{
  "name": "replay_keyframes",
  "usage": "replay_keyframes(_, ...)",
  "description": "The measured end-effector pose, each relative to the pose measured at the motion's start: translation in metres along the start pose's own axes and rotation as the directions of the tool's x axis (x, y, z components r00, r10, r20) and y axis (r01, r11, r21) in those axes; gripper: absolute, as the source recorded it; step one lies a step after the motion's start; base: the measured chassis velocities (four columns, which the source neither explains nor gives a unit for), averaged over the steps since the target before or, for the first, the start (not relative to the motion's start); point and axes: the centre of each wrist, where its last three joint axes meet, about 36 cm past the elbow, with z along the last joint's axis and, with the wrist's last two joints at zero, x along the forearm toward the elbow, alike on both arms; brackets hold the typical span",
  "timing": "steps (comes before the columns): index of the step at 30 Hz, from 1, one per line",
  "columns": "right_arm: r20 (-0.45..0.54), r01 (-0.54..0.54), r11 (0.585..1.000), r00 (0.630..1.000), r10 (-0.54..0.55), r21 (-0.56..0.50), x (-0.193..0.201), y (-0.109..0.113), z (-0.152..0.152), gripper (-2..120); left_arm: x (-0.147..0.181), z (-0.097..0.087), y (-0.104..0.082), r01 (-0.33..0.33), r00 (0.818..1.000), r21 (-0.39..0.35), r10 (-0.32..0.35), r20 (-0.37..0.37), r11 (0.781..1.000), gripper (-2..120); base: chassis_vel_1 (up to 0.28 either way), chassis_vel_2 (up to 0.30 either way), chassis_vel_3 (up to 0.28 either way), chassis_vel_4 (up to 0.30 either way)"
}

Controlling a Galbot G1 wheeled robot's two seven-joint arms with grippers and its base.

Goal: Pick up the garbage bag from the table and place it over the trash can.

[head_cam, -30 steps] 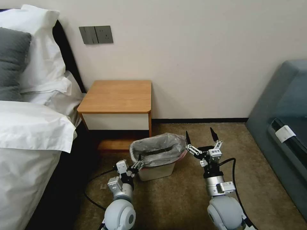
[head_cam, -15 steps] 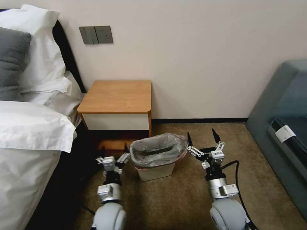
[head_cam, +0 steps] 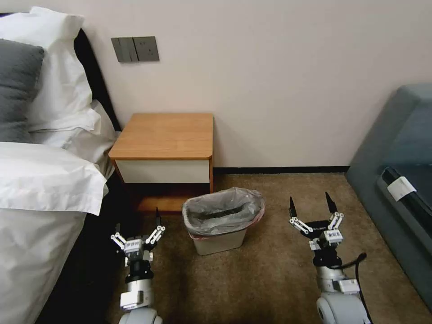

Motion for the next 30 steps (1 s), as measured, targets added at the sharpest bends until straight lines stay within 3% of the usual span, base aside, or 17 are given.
replay_keyframes(30,-0.003,0.003,1.0,1.0,-0.003,0.0,-0.0008,0.0008,-0.0011,100,-0.0005,-0.0001,-0.0011,0.004,1.0,0.004,-0.004,-0.006,1.0,100,0.0,0.0,0.0,0.0)
